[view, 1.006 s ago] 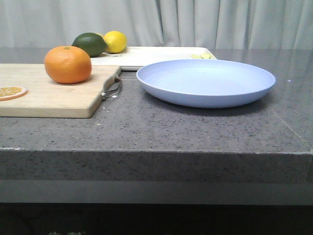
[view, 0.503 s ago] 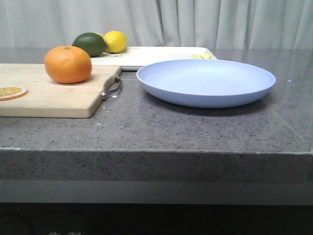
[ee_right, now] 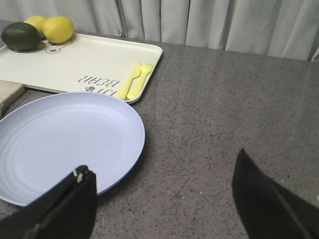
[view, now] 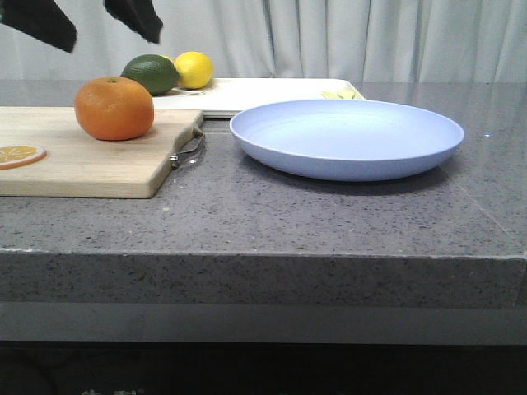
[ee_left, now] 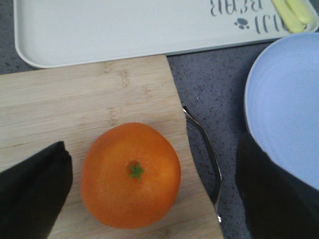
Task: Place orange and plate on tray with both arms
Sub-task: 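Lower the left gripper over the orange and close on it, then lift the orange with the left gripper and lower it onto the blue plate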
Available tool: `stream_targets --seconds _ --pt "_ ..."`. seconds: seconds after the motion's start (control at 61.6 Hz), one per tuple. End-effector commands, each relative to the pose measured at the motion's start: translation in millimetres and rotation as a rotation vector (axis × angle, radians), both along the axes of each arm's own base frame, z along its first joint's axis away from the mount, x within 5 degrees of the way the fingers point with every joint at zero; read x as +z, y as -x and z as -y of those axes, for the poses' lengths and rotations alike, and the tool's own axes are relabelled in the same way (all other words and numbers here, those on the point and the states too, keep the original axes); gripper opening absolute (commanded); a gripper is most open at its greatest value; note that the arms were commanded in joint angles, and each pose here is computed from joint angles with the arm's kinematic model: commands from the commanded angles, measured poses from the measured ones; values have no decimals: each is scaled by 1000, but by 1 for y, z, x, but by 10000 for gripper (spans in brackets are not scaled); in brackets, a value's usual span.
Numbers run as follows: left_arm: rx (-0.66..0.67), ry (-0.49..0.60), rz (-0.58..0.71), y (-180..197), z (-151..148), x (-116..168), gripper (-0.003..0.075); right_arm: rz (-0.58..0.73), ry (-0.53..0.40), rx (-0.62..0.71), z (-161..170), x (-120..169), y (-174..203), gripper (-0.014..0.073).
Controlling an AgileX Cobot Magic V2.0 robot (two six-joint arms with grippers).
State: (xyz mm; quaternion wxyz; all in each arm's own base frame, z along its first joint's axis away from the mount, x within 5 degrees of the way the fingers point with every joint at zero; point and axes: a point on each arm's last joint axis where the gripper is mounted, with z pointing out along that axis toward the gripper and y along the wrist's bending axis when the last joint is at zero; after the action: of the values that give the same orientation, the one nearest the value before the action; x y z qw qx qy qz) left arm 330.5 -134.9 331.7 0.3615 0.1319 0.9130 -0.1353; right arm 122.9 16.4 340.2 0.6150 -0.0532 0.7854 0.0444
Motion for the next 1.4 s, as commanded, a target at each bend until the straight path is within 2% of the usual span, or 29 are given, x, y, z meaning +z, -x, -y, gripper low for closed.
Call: stream_targets --seconds 0.0,0.325,0.584,0.86,0.958,1.055,1.234,1.38 --pt "-9 15 77 -6 4 23 631 100 -12 -8 1 18 -1 573" --pt "-19 -70 51 -21 6 8 631 98 -12 -8 1 18 -1 573" --pt "-23 -90 -24 -31 10 -16 631 98 -12 -8 1 18 -1 573" --pt "-25 -96 -38 -31 11 -18 625 98 -12 -8 1 18 -1 573" --pt "-26 -99 -48 -30 10 -19 570 98 -12 -8 1 18 -1 573" --pt "-26 -99 -48 -30 10 -19 472 98 -12 -8 1 18 -1 573" --pt "-25 -96 -38 -31 11 -16 338 98 -12 -8 1 18 -1 573" --pt "-27 -89 -21 -33 11 -4 304 97 -12 -8 1 18 -1 573"
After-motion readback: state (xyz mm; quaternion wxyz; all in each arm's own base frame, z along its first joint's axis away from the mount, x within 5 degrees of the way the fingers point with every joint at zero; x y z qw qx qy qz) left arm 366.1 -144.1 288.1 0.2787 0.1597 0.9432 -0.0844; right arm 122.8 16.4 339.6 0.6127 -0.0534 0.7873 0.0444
